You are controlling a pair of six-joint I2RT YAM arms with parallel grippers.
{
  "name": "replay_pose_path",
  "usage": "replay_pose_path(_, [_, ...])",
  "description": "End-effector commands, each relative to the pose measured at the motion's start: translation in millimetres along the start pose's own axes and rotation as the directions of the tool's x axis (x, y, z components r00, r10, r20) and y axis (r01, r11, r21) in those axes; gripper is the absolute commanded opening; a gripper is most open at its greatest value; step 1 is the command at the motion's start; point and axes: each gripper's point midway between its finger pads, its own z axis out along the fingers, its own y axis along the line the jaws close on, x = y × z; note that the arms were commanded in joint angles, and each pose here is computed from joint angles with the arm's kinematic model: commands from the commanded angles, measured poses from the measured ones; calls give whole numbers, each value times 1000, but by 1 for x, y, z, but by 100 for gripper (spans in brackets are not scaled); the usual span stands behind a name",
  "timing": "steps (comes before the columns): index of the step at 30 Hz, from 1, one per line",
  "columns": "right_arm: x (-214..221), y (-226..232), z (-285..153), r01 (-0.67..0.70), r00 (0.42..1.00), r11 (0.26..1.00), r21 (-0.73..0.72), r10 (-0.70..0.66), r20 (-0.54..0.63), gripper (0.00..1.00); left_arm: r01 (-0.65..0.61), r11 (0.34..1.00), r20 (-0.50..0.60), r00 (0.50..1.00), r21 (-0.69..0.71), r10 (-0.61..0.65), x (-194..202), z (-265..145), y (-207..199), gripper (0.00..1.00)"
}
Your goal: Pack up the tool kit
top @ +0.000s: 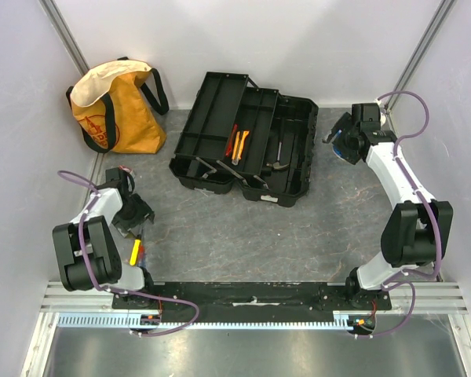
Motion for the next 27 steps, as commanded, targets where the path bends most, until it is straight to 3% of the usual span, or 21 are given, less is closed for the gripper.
replay_pose_path(1, [-16, 12, -1, -1, 999, 999, -41, 3, 33, 80, 19, 998, -20, 1000, 60, -18, 3, 1, -13, 72])
replay_pose_path(6, [-13, 15, 0, -5, 1000, 998, -56, 6, 21, 79, -2, 999, -107, 994, 48, 7, 18, 8, -17, 50])
replay_pose_path(12, [-11, 14, -2, -5, 1000, 998, -64, 6, 19, 79, -64, 998, -152, 986, 15, 65, 27, 12, -21, 39])
replay_pose_path(16, [-10, 14, -4, -6, 1000, 998, -69, 8, 18, 78, -88, 996, -157, 984, 12, 88, 29, 13, -29, 27])
replay_pose_path(18, [-9, 15, -5, -5, 1000, 997, -75, 7, 17, 78, -79, 997, -160, 984, 19, 81, 30, 13, -34, 17])
replay_pose_path(23, [-9, 16, -7, -5, 1000, 997, -82, 7, 20, 77, -58, 997, -164, 984, 41, 64, 27, 12, -45, 4])
replay_pose_path(27, [-8, 16, -9, -7, 1000, 996, -90, 9, 22, 77, -40, 997, -170, 984, 67, 51, 24, 13, -54, 2])
